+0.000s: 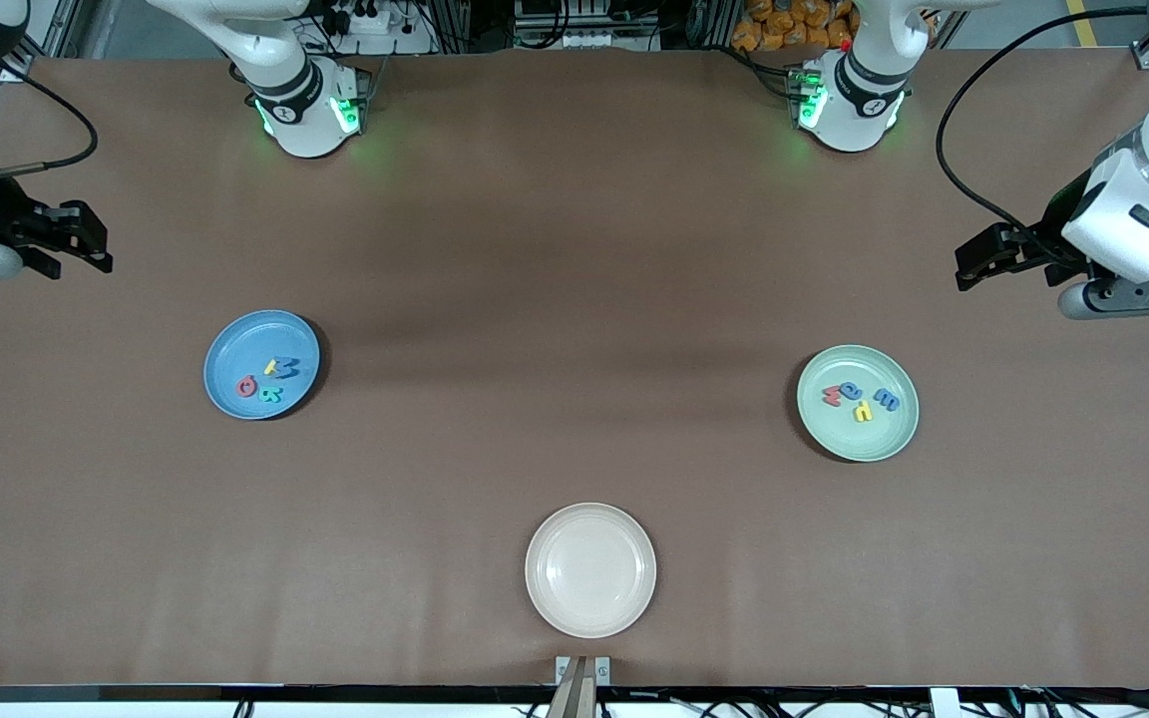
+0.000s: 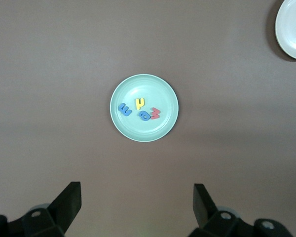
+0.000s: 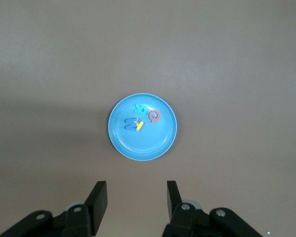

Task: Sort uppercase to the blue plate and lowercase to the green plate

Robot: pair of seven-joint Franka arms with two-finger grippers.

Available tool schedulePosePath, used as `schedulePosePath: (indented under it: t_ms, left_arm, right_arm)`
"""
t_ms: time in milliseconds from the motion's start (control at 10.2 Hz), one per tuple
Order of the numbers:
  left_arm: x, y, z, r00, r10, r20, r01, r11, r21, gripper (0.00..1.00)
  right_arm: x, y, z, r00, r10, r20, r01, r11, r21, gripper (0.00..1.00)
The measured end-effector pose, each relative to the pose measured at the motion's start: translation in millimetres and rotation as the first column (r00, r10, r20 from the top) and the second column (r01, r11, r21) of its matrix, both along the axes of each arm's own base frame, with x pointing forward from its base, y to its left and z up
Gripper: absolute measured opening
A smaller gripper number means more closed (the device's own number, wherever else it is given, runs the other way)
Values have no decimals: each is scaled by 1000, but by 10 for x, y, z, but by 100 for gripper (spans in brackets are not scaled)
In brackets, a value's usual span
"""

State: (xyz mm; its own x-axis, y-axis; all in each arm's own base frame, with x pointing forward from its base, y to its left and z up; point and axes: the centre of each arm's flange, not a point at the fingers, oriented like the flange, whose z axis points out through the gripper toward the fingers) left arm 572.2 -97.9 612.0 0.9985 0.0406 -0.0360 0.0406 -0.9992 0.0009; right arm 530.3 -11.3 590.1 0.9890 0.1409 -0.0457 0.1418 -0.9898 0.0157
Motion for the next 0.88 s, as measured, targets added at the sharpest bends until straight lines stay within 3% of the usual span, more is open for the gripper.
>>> schedulePosePath:
  t_ms: [196,881]
  left_arm:
    - [8,-1,-5,1000,0,2,0,1000,0,100]
    - [48,-31,-77,1000,-4,-4,4,1000,0,100]
  right_arm:
    - [-19,-8,-48,1000,-2,-20,2,1000,0,57]
    - [-23,-10,-49,1000,-3,-23,3,1000,0,57]
